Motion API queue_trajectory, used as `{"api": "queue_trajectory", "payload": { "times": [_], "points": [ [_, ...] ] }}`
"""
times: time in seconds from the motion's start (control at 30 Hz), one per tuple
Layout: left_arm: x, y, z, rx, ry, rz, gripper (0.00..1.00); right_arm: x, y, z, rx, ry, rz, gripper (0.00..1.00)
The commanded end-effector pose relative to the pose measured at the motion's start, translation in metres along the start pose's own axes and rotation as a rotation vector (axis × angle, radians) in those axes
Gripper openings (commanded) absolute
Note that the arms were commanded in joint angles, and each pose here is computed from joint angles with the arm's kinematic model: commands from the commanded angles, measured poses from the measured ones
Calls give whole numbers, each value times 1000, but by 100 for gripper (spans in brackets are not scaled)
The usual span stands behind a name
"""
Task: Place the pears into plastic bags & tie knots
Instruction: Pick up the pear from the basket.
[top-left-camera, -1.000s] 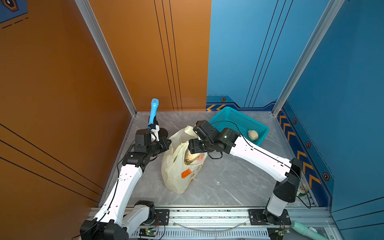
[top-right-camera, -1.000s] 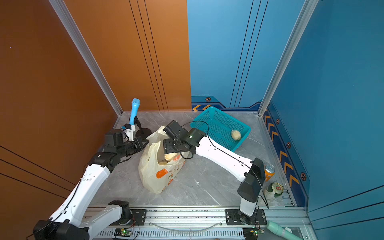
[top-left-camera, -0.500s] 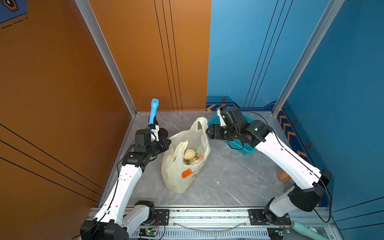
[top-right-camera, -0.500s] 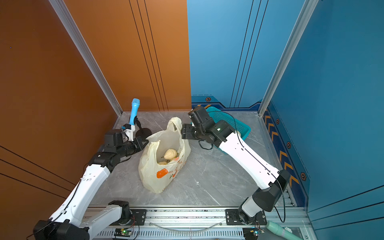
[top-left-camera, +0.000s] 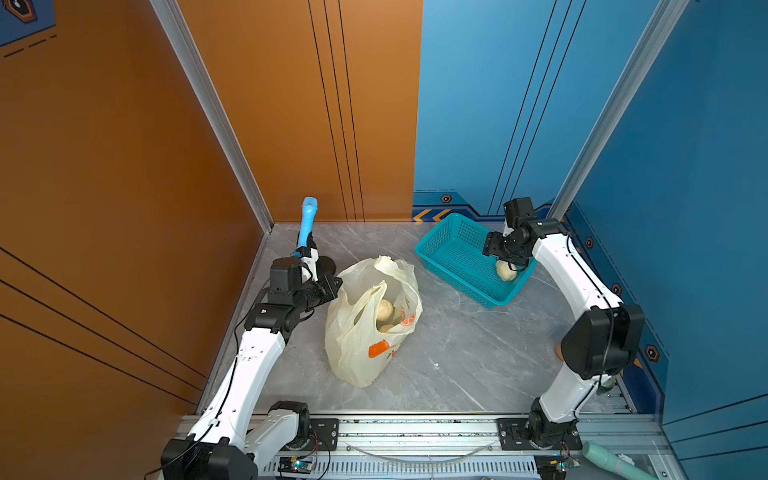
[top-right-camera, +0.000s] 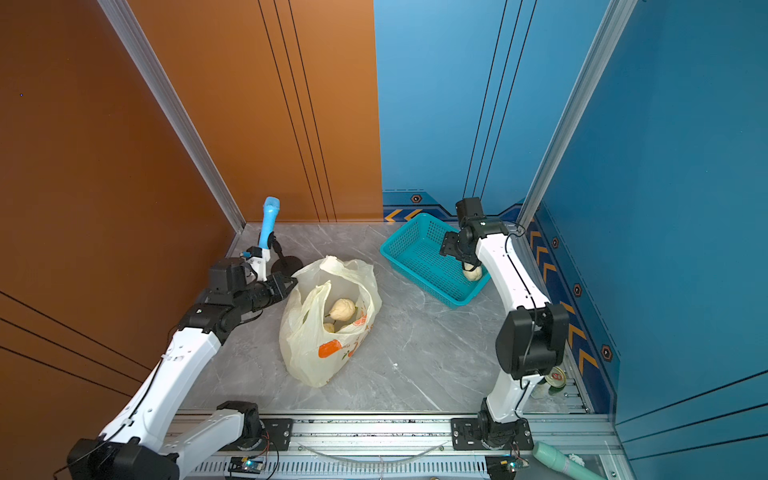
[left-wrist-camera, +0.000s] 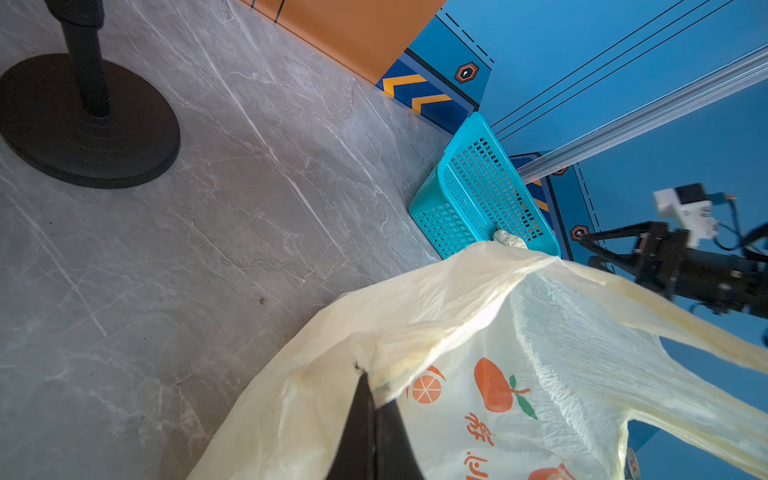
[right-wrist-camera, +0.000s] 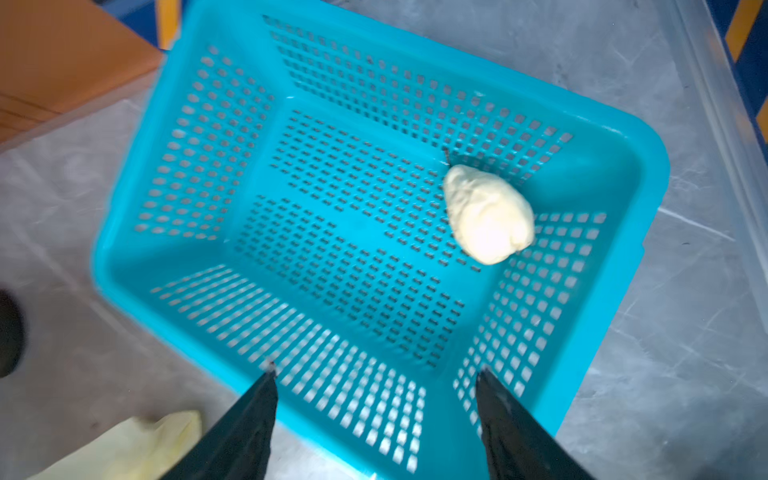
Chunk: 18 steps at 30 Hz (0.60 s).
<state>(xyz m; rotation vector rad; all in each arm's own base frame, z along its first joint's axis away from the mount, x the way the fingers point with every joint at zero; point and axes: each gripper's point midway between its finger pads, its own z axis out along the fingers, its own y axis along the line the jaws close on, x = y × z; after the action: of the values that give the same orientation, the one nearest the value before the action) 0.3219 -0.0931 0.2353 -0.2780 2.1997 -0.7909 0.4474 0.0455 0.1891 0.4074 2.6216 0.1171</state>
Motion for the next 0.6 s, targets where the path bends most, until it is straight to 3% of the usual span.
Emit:
{"api": "queue_trajectory", "payload": {
  "times": [0.0,0.2,0.37,0.57],
  "points": [
    [2,1,4,18,10,-15,0,-8,-30,33,96,60,-21,77],
    [3,-4,10,60,26,-36,0,-21,-58,91,229,123,-56,81],
    [2,-4,9,60,19,-36,0,-11,-72,124,307,189,-98,82],
    [2,-5,9,64,22,-41,0,9,-75,147,295,260,-101,74]
  ]
}}
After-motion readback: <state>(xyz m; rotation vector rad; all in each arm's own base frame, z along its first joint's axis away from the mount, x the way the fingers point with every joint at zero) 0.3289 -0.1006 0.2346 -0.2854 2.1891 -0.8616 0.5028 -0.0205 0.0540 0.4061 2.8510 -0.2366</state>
